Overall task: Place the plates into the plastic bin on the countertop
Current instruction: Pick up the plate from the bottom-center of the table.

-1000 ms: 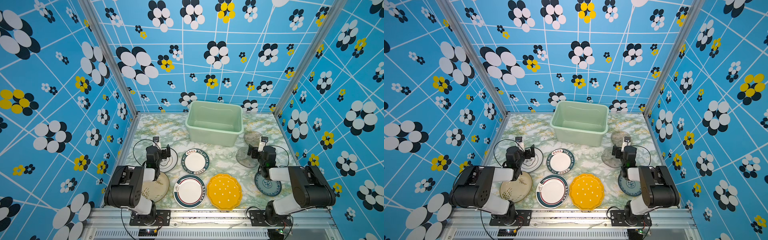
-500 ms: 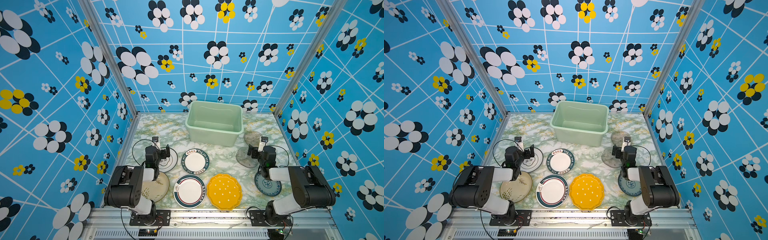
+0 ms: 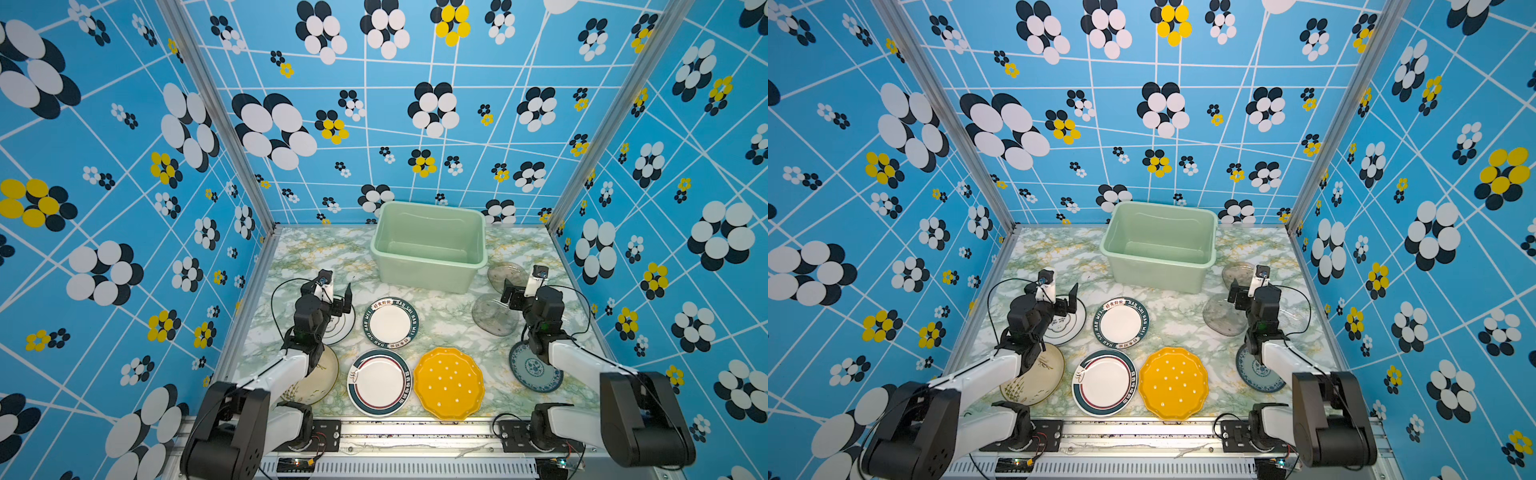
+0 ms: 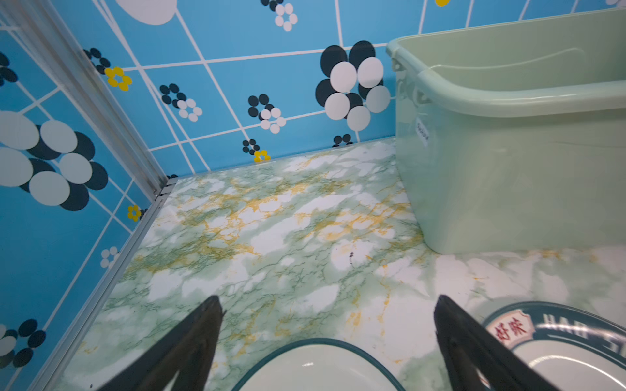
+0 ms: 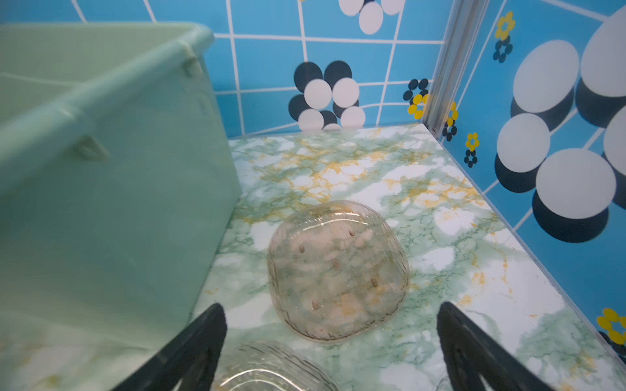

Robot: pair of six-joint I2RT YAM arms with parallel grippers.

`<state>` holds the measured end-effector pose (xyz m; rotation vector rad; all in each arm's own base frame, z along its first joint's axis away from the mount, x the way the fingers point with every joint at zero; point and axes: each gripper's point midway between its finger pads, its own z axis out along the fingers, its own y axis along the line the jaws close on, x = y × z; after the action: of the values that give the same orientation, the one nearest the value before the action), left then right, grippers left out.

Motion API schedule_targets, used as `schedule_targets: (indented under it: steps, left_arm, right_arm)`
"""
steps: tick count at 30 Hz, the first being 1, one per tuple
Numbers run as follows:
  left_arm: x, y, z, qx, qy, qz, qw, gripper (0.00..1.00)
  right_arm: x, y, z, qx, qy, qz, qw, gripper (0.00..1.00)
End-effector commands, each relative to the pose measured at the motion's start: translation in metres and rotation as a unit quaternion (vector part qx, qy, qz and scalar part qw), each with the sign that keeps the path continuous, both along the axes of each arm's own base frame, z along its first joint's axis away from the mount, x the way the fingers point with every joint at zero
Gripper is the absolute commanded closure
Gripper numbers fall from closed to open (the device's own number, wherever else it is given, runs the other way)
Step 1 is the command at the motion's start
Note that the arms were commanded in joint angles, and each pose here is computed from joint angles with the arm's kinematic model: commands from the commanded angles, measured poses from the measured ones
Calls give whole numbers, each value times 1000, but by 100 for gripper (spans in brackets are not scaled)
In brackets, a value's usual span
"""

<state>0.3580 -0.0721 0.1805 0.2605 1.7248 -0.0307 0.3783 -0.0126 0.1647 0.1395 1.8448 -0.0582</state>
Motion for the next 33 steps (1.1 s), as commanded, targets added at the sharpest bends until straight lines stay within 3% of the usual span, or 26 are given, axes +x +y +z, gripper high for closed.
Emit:
schedule_targets:
  steps: [1,2,3,4,6,9,11,13,16,17,18,20,25,30,33]
  left_arm:
    - [-18,-12,33,24,25,3,999,1]
    - [-23,1,54,-24,36,67,997,1]
    - [-34,25,68,-93,62,155,982,1]
    - [-49,47,76,-129,83,223,963,1]
    - [-83,79,90,-177,114,321,923,1]
    - [-92,68,91,-194,160,271,929,1]
    - [-90,58,83,-243,204,241,917,1]
    - [-88,48,65,-309,262,217,888,1]
    - [-94,49,24,-413,340,252,807,1]
    - [-90,41,18,-443,355,220,793,1]
    - [-84,33,16,-463,353,184,792,2]
    - [-83,30,14,-478,339,168,793,13]
    - [-94,16,15,-466,363,147,793,6]
    - [-116,-38,11,-362,459,62,809,7]
    - [-137,-68,3,-282,511,26,812,7]
  right_arm:
    - [-17,11,41,153,25,-21,988,1]
    - [-32,1,46,221,50,-82,971,1]
    - [-50,-4,49,260,80,-121,954,1]
    - [-59,-1,54,272,92,-120,950,1]
    - [-66,24,70,289,98,-45,951,1]
    - [-83,45,70,328,149,-10,933,4]
    - [-99,52,64,333,197,-2,922,6]
    - [-119,55,54,327,245,-7,913,4]
    - [-150,64,33,325,319,4,890,1]
    - [-161,68,25,326,341,9,882,1]
    - [-171,71,15,328,363,11,872,1]
    - [-185,82,3,342,395,32,852,2]
    - [-215,102,-26,367,452,68,810,5]
    - [-235,118,-61,376,504,93,772,9]
    - [-242,129,-77,357,522,112,766,12]
